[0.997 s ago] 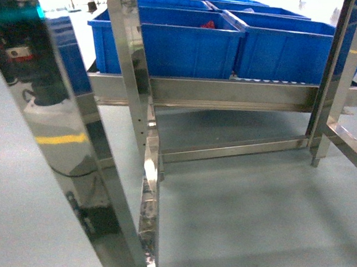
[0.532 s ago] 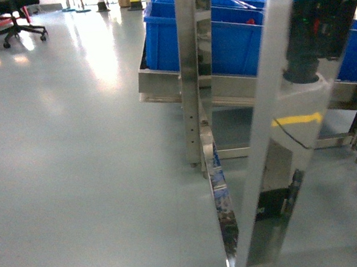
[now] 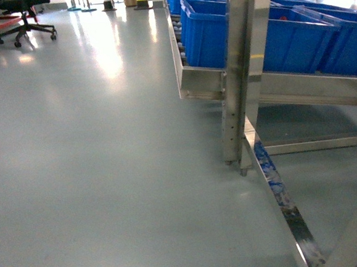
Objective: Pick capacitor and pack into box
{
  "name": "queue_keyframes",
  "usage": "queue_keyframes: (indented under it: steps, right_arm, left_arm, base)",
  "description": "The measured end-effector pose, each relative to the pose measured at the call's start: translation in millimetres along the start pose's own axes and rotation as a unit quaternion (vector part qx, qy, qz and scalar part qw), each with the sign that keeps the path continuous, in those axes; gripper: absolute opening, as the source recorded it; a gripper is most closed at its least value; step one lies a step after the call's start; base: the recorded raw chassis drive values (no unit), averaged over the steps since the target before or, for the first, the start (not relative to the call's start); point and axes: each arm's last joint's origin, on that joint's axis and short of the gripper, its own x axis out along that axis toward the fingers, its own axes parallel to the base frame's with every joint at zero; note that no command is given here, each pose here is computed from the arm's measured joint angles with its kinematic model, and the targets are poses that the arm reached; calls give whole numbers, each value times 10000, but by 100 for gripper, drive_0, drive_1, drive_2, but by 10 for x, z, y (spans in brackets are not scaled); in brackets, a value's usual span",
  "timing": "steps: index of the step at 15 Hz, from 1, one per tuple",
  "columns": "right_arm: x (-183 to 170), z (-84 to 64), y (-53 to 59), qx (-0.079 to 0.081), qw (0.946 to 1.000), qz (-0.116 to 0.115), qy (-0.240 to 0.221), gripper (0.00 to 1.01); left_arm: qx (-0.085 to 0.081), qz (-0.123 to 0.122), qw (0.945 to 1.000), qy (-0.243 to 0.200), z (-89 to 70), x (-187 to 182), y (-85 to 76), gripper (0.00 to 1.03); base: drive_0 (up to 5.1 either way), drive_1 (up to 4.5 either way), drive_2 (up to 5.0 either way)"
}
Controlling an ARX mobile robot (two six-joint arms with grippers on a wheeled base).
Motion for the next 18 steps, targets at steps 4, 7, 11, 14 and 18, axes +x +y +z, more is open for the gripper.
queue_keyframes:
  steps: [4, 7, 11, 14, 18]
  right_arm:
    - [0, 0, 0, 0, 10000, 0, -2, 98]
    - [0, -3, 0, 0, 10000, 2, 13, 98]
    - [0, -3, 0, 0, 10000, 0, 13, 98]
    - [0, 1, 0, 0, 10000, 2, -4, 98]
    - [0, -2, 0, 0, 10000, 2, 10, 98]
  left_arm:
    - [0, -2, 10000, 2, 0, 0, 0, 44]
    - [0, -8, 10000, 6, -1, 0, 0, 44]
    - [0, -15, 10000, -9, 2, 0, -1, 44]
    - [0, -15, 10000, 6, -1, 0, -1, 44]
    - [0, -13, 10000, 8, -1, 0, -1, 44]
  base:
    - [-501, 245, 245]
    - [-500, 245, 245]
    - [-505, 241, 241]
    - [-502, 242, 242]
    - [-491, 250, 250]
